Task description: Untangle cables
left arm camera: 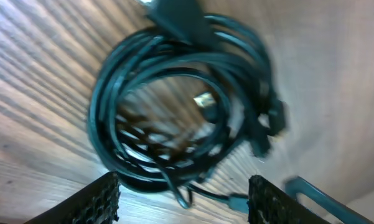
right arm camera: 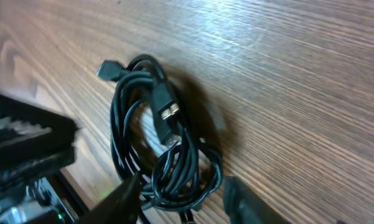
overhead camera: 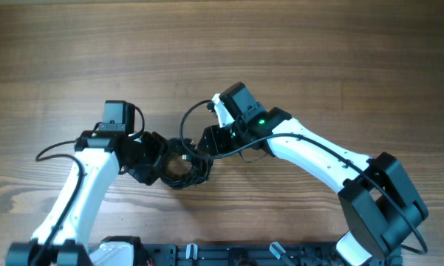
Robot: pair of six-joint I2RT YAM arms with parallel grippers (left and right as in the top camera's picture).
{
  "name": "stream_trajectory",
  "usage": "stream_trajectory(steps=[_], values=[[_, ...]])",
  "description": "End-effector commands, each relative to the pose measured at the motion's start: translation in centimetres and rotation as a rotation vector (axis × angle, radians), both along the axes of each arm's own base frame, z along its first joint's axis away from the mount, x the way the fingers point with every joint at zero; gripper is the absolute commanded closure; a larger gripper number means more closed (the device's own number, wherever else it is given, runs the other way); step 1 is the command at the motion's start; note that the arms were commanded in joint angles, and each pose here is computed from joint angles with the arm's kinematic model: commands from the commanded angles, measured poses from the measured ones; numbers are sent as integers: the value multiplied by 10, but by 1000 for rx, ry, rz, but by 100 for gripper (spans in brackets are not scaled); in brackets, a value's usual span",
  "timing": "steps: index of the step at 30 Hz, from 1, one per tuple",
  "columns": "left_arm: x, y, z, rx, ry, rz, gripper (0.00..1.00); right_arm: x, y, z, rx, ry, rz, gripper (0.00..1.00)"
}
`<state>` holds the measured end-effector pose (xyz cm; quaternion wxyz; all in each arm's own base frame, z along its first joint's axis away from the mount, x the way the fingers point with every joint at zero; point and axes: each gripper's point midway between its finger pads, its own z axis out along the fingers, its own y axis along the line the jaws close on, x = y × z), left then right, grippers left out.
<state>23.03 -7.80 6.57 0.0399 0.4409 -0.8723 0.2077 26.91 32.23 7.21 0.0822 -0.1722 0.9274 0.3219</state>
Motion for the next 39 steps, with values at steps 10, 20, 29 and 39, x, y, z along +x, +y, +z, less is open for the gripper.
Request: stream_trajectory(steps=[10, 20, 29, 39], values=[[-6, 10, -55, 65, 123, -183, 32, -23, 10, 39, 13, -93, 377, 46], [6, 22, -66, 152, 94, -185, 46, -60, 20, 32, -233, -212, 537, 41], [14, 29, -68, 193, 63, -181, 50, -68, 28, 6, -368, -370, 577, 41], [9, 29, -68, 191, 82, -183, 49, -65, 29, -20, -337, -424, 583, 52]])
